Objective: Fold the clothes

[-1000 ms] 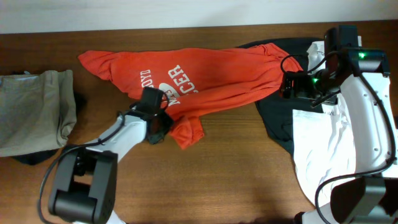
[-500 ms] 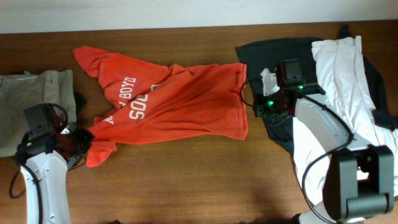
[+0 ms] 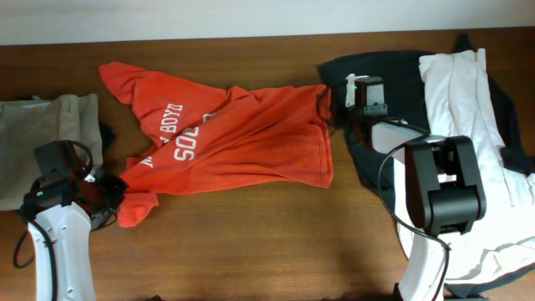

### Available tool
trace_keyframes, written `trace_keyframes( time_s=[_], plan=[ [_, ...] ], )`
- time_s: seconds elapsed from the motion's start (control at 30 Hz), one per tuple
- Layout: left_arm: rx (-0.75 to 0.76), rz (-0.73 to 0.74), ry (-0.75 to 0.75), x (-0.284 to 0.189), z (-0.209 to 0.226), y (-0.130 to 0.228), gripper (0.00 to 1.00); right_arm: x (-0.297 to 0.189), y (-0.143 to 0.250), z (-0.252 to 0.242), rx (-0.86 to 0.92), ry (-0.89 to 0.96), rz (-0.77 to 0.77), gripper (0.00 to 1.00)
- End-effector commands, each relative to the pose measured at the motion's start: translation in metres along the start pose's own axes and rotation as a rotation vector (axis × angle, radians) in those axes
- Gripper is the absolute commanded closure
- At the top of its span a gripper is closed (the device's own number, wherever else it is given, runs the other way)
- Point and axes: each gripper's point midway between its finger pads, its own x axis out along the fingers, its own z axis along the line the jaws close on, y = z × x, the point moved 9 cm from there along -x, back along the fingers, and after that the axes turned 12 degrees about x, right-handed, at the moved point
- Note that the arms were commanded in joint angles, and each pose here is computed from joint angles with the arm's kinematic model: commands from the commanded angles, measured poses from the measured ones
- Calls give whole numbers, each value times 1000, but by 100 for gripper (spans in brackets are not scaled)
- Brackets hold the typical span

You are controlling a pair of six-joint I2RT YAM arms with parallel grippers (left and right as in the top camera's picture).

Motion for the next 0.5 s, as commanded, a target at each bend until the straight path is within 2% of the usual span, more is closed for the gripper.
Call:
trace_keyframes(
  time_s=[0.0, 0.1, 0.13, 0.17, 0.2, 0.27, 0.3, 0.37, 0.47],
  plan=[
    [18, 11, 5, 3, 0, 1, 99, -1, -23, -89, 108, 447, -44, 91],
    [17, 14, 4, 3, 0, 2, 99, -37, -63, -181, 340, 568, -22, 84],
    [17, 14, 4, 3, 0, 2, 99, -47, -72, -196, 386, 501, 16, 79],
    [17, 14, 4, 3, 0, 2, 100, -55, -82, -195, 416, 351, 71, 67],
    [17, 13, 4, 3, 0, 2, 99, -61, -92, -174, 365, 154, 121, 58],
    [18, 10, 5, 3, 0, 1, 99, -78, -99, -136, 311, -87, 218, 44],
    [18, 7, 3, 3, 0, 1, 99, -89, -97, -119, 320, -140, 290, 41],
    [18, 4, 2, 3, 0, 0, 99, -115, -66, -77, 352, -172, 575, 37],
    [20, -8, 3, 3, -1, -2, 99, -128, -16, -30, 286, -163, 895, 36]
  ],
)
